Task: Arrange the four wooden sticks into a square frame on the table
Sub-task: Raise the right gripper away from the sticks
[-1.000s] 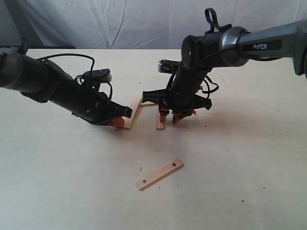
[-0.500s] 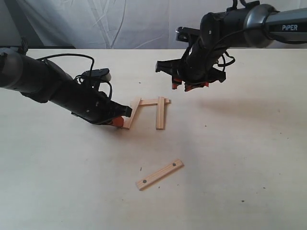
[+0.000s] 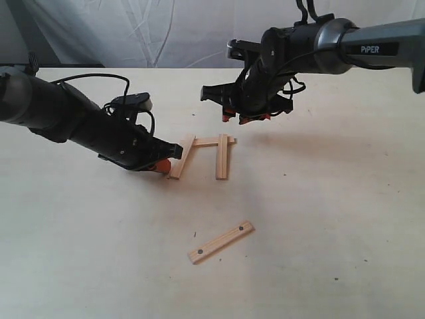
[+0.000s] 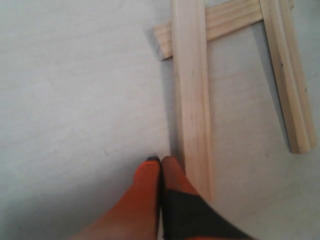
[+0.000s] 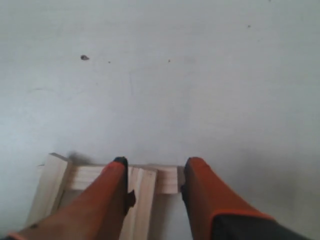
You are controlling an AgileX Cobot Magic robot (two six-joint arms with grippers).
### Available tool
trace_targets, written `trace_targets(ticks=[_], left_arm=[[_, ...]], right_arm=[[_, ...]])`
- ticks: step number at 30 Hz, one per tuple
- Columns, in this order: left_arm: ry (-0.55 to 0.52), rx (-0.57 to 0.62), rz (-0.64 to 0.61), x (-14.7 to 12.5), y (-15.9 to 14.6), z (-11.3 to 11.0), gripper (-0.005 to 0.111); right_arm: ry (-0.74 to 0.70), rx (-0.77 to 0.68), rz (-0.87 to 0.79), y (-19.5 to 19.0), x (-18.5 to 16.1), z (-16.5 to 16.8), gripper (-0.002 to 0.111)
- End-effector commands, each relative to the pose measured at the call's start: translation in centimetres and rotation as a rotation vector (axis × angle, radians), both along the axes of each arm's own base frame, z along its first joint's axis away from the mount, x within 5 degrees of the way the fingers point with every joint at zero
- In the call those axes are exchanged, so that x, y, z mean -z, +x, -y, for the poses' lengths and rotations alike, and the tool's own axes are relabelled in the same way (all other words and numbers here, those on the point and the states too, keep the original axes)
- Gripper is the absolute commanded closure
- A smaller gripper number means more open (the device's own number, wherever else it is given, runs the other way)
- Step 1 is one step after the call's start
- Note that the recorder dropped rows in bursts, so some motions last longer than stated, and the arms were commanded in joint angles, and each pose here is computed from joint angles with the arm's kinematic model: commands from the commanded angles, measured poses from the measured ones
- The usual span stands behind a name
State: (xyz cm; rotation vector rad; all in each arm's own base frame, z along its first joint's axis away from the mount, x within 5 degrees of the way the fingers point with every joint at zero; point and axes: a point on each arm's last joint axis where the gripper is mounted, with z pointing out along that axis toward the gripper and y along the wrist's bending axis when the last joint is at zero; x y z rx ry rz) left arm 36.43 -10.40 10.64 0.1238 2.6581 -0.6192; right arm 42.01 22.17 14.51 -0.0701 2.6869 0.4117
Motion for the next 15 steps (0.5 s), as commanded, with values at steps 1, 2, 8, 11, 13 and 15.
trace_targets(ticks=[1, 2, 8, 11, 13, 15], left_arm=[[-0.002, -0.014, -0.005, 0.3, 0.0, 0.0, 0.107], [-0.002, -0.014, -0.005, 0.3, 0.0, 0.0, 0.107], [0.0, -0.012, -0.005, 0.3, 0.0, 0.0, 0.107], [0.003, -0.008, -0.006, 0.3, 0.0, -0.1, 0.107], [0.006, -0.004, -0.005, 0.3, 0.0, -0.1, 0.107], [0.013, 0.004, -0.004, 0.4, 0.0, -0.1, 0.107]], right_arm=[[-0.048, -0.046, -0.056, 0.5, 0.6, -0.5, 0.07], [-0.057, -0.062, -0.069, 0.5, 0.8, -0.8, 0.07], [-0.068, -0.134, -0.057, 1.1, 0.6, -2.4, 0.07], [-0.066, -0.136, -0.099, 1.3, 1.0, -2.7, 0.07], [-0.08, -0.15, -0.118, 1.3, 1.5, -2.7, 0.07], [-0.084, -0.15, -0.127, 1.2, 1.8, -2.7, 0.07]])
